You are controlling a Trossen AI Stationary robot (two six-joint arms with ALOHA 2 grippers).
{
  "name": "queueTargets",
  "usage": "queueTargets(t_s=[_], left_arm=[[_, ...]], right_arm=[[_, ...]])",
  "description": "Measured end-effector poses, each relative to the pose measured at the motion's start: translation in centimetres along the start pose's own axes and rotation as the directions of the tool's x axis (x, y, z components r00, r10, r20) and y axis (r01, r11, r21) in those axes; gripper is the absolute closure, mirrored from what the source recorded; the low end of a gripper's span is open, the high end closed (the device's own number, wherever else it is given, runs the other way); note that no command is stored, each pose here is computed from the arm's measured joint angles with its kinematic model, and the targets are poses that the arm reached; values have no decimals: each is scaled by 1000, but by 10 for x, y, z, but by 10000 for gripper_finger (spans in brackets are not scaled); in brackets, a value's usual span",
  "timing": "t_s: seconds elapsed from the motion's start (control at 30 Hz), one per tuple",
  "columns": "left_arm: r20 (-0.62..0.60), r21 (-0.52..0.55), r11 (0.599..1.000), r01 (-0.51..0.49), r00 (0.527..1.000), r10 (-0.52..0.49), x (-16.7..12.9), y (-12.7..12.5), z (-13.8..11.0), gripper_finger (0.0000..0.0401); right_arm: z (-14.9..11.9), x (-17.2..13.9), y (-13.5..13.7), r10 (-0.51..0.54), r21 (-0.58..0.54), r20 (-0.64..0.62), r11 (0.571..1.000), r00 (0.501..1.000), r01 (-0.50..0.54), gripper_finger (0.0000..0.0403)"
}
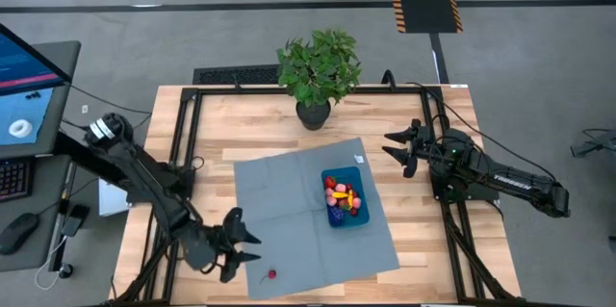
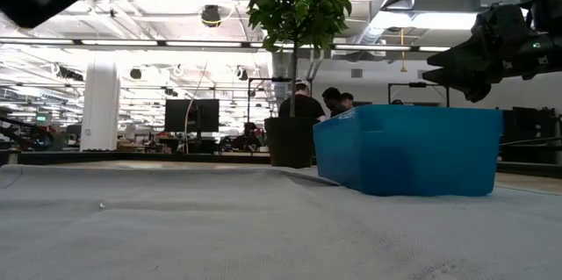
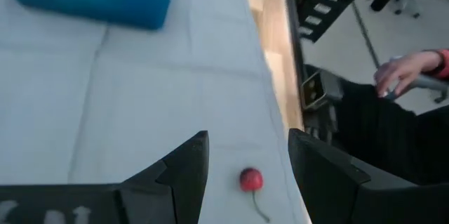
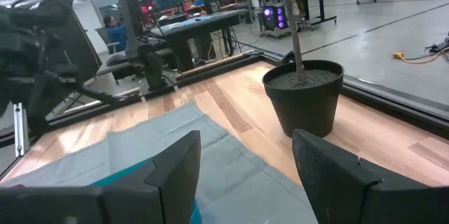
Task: Pick and placing Produce into tupperware
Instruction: Put the red cherry into the bin
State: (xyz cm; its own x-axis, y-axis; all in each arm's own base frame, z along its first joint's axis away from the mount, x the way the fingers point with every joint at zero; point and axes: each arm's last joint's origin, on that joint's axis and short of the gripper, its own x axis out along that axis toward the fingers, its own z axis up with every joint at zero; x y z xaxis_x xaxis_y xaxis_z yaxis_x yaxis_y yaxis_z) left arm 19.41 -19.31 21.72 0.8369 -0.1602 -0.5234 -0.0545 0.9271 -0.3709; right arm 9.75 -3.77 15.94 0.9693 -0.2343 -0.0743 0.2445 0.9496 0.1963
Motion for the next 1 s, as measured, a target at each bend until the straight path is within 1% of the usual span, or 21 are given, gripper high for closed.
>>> queueTargets(t_s=[0.07,0.13,0.17,0.23,0.33,0.47,0.57,0.63,0.7,0.77,0.87,0.9,1.0], left_arm=[[-22,-10,1000,-14,1000,14,4,-4,-10,216],[-41,-42,999,-33,999,31,13,-9,-16,216],[-69,-50,998,-42,997,38,18,-10,-21,216],[-138,-40,998,-47,990,41,29,-13,-29,216],[-176,-41,997,-66,983,58,42,-23,-36,216],[-225,-22,992,-123,968,115,55,-36,-45,216],[-246,-35,989,-142,961,129,64,-51,-49,216],[-260,-16,986,-163,953,153,69,-59,-52,216],[-249,6,984,-179,953,175,72,-70,-52,216],[-260,34,975,-221,940,223,75,-76,-52,216],[-303,66,943,-325,894,329,80,-75,-61,216],[-315,69,936,-345,883,348,83,-75,-63,216],[-329,62,929,-365,871,365,89,-77,-68,216]], right_arm=[[0,0,0,0,0,0,1000,1000,0,154],[0,0,0,0,0,0,1000,1000,0,154],[0,0,0,0,0,0,1000,1000,0,154],[0,0,0,0,0,0,1000,1000,0,154],[0,0,0,0,0,0,1000,1000,0,154],[0,0,0,0,0,0,1000,1000,0,154],[0,0,0,0,0,0,1000,1000,0,154],[0,0,0,0,0,0,1000,1000,0,154],[0,0,0,0,0,-1,1000,1000,0,154],[0,0,0,0,0,0,1000,1000,0,154],[0,0,0,0,0,0,1000,1000,0,154],[0,0,0,0,0,0,1000,1000,0,154],[0,0,0,0,0,0,1000,1000,0,154]])
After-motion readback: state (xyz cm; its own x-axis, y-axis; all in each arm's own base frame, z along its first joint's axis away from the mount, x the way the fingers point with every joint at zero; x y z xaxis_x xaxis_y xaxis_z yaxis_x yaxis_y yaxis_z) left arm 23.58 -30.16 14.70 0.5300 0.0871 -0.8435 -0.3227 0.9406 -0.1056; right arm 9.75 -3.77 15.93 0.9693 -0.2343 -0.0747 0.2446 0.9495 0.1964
